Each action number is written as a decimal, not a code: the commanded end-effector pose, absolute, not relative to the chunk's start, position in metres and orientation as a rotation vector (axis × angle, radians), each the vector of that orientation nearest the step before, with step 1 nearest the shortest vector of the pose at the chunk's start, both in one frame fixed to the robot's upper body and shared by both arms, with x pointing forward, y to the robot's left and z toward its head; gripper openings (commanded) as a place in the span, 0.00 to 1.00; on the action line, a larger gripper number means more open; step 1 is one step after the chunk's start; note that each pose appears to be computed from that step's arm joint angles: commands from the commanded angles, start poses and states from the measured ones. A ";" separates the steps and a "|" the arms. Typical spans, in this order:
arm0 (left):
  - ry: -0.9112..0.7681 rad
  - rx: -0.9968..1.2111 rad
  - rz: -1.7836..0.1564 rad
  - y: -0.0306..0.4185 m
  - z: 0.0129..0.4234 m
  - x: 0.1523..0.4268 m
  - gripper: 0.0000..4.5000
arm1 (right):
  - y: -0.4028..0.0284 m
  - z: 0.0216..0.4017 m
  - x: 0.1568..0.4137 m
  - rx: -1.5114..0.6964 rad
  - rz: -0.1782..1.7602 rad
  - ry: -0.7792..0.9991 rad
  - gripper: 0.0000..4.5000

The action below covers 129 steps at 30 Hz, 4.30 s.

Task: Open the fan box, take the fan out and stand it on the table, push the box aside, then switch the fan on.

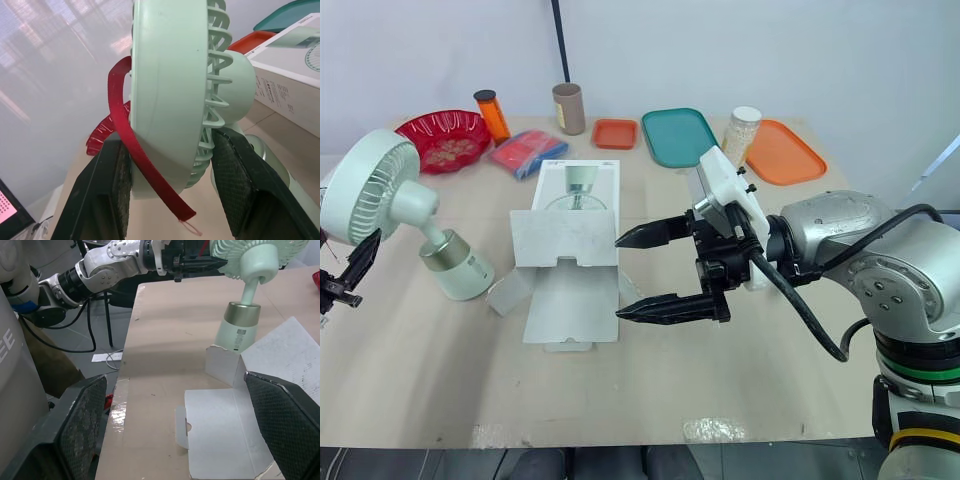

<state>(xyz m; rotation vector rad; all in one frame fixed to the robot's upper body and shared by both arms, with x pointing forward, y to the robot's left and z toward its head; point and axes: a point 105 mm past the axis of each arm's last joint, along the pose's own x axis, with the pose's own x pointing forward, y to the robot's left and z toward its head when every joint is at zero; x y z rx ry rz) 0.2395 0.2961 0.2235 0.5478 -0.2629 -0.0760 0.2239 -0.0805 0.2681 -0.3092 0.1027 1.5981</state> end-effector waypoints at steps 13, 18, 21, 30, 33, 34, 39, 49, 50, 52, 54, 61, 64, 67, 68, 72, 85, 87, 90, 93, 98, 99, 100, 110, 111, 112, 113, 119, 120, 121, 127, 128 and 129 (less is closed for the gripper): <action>-0.226 0.352 -0.044 0.283 0.191 0.246 0.42 | -0.080 0.275 0.219 -0.332 1.593 0.071 1.00; -0.208 0.284 -0.064 0.278 0.181 0.255 0.42 | -0.079 0.275 0.219 -0.335 1.588 0.073 1.00; -0.201 0.248 -0.079 0.274 0.176 0.257 0.42 | -0.079 0.276 0.220 -0.337 1.578 0.071 1.00; -0.185 0.207 -0.082 0.273 0.166 0.263 0.42 | -0.071 0.291 0.244 -0.297 1.415 -0.053 1.00; -0.178 0.199 -0.084 0.272 0.162 0.264 0.42 | -0.068 0.295 0.255 -0.270 1.339 -0.086 1.00; -0.178 0.195 -0.084 0.272 0.162 0.265 0.42 | -0.067 0.295 0.257 -0.266 1.322 -0.091 1.00; -0.160 0.172 -0.097 0.265 0.153 0.266 0.42 | -0.064 0.298 0.268 -0.266 1.244 -0.135 1.00; -0.111 0.076 -0.070 0.267 0.135 0.268 0.42 | -0.060 0.298 0.271 -0.260 1.237 -0.139 1.00; -0.106 0.059 -0.078 0.265 0.134 0.269 0.42 | -0.060 0.298 0.270 -0.261 1.240 -0.140 1.00; -0.096 0.031 -0.083 0.263 0.131 0.271 0.42 | -0.059 0.299 0.270 -0.261 1.244 -0.140 1.00; -0.098 0.033 -0.088 0.262 0.131 0.271 0.42 | -0.059 0.299 0.270 -0.260 1.244 -0.140 1.00; -0.062 -0.012 -0.073 0.264 0.123 0.272 0.42 | -0.057 0.296 0.266 -0.264 1.266 -0.125 1.00; -0.048 -0.037 -0.065 0.264 0.120 0.272 0.42 | -0.056 0.295 0.265 -0.261 1.272 -0.122 1.00; -0.024 -0.079 -0.077 0.262 0.115 0.274 0.42 | -0.056 0.294 0.265 -0.263 1.278 -0.120 1.00; -0.022 -0.087 -0.080 0.261 0.114 0.275 0.42 | -0.056 0.294 0.265 -0.263 1.278 -0.119 1.00; -0.017 -0.105 -0.091 0.258 0.113 0.278 0.42 | -0.056 0.294 0.265 -0.263 1.279 -0.118 1.00; 0.004 -0.167 -0.125 0.251 0.107 0.282 0.42 | -0.056 0.293 0.263 -0.261 1.272 -0.112 1.00; 0.001 -0.170 -0.127 0.252 0.108 0.282 0.42 | -0.056 0.293 0.263 -0.261 1.271 -0.112 1.00; -0.004 -0.165 -0.126 0.252 0.108 0.281 0.69 | -0.056 0.293 0.262 -0.262 1.272 -0.111 1.00; -0.004 -0.160 -0.121 0.254 0.108 0.281 0.92 | -0.056 0.292 0.262 -0.264 1.275 -0.112 1.00; -0.005 -0.159 -0.112 0.255 0.108 0.281 0.99 | -0.056 0.292 0.261 -0.263 1.279 -0.110 1.00; -0.006 -0.160 -0.110 0.255 0.108 0.281 0.99 | -0.056 0.292 0.261 -0.263 1.280 -0.110 1.00; -0.007 -0.160 -0.110 0.255 0.108 0.281 0.99 | -0.056 0.292 0.262 -0.262 1.280 -0.108 1.00; -0.014 -0.137 -0.105 0.257 0.114 0.277 0.99 | -0.057 0.290 0.261 -0.264 1.282 -0.106 1.00; -0.012 -0.135 -0.104 0.257 0.113 0.276 0.99 | -0.057 0.290 0.261 -0.264 1.281 -0.106 1.00; -0.010 -0.129 -0.104 0.257 0.113 0.274 0.99 | -0.057 0.289 0.261 -0.263 1.281 -0.105 1.00; -0.010 -0.132 -0.103 0.258 0.115 0.272 0.99 | -0.057 0.289 0.261 -0.264 1.283 -0.103 1.00; -0.018 -0.120 -0.098 0.268 0.133 0.251 0.99 | -0.059 0.287 0.259 -0.262 1.282 -0.092 1.00; -0.017 -0.116 -0.096 0.269 0.135 0.249 0.99 | -0.060 0.286 0.259 -0.262 1.281 -0.090 1.00; -0.021 -0.108 -0.087 0.272 0.141 0.244 0.99 | -0.060 0.286 0.259 -0.263 1.283 -0.089 1.00; 0.101 -0.054 -0.205 0.261 0.137 0.200 0.99 | -0.062 0.280 0.256 -0.256 1.279 -0.068 1.00; 0.124 -0.051 -0.221 0.259 0.134 0.195 0.99 | -0.062 0.279 0.256 -0.253 1.277 -0.064 1.00; 0.141 -0.044 -0.250 0.258 0.133 0.191 0.99 | -0.062 0.278 0.255 -0.252 1.278 -0.061 1.00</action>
